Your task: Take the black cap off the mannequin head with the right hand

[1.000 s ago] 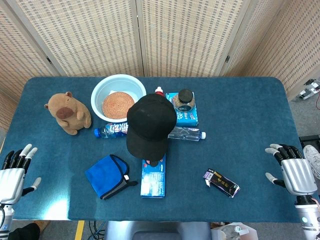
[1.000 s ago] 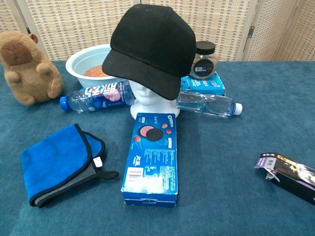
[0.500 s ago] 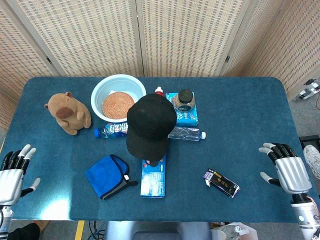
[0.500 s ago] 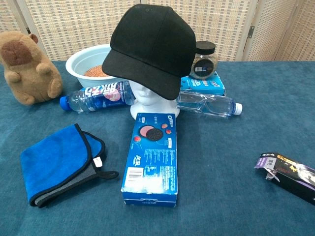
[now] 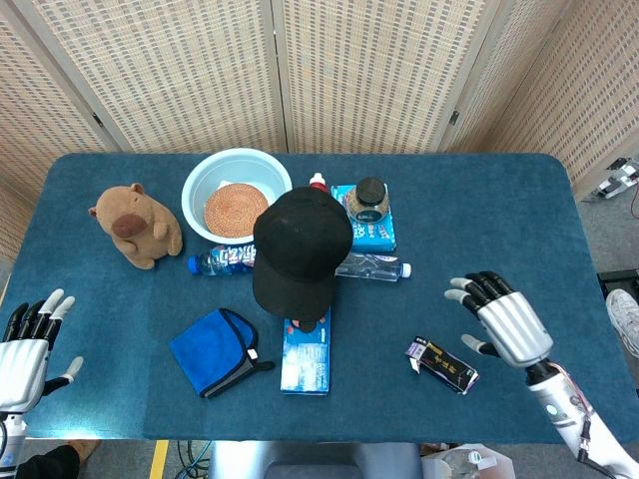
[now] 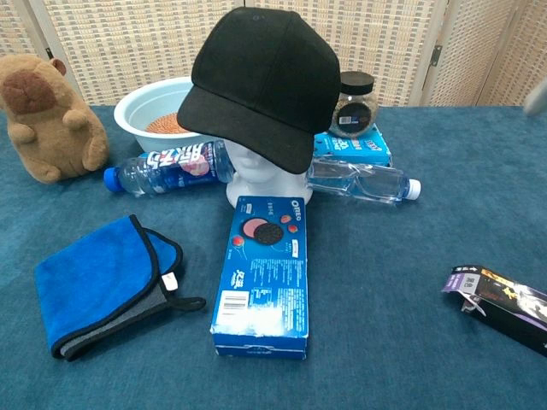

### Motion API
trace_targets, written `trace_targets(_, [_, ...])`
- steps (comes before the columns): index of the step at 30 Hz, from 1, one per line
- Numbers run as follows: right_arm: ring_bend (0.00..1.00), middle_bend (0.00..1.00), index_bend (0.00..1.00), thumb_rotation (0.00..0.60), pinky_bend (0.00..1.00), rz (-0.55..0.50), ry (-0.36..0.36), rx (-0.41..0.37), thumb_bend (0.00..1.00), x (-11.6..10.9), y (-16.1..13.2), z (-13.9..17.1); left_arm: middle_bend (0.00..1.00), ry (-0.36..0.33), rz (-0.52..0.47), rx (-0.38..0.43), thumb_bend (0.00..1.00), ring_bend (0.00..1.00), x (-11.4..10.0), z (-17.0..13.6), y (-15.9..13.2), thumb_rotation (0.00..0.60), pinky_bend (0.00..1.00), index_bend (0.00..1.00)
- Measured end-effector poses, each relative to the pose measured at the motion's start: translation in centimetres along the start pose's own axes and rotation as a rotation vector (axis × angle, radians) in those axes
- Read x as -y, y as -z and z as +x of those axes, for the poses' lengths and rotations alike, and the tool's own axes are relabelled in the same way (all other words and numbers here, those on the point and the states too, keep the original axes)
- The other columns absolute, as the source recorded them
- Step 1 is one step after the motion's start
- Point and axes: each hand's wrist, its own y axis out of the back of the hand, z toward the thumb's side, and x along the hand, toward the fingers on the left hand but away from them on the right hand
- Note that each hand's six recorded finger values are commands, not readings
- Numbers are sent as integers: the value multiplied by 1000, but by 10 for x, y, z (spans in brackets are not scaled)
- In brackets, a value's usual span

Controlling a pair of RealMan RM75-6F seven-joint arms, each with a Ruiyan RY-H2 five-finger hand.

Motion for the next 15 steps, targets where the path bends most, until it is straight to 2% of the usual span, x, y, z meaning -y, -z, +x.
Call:
trace_targets(7, [180,247,312,600,208,-10,14,-200,0,7,-55,-46,41,-5,2,-4,241,60,-3,-4,0,600,0,100])
trace_targets(10, [180,247,312,600,206,-5,30,-263,0,11,-75,-61,41,-6,3,-8,240,60,-5,-5,0,600,0,100])
trace_targets(15, [161,242,312,600,192,6,63,-321,0,19,-98,-78,41,-5,4,-11,240,61,-6,-6,1,600,0,99])
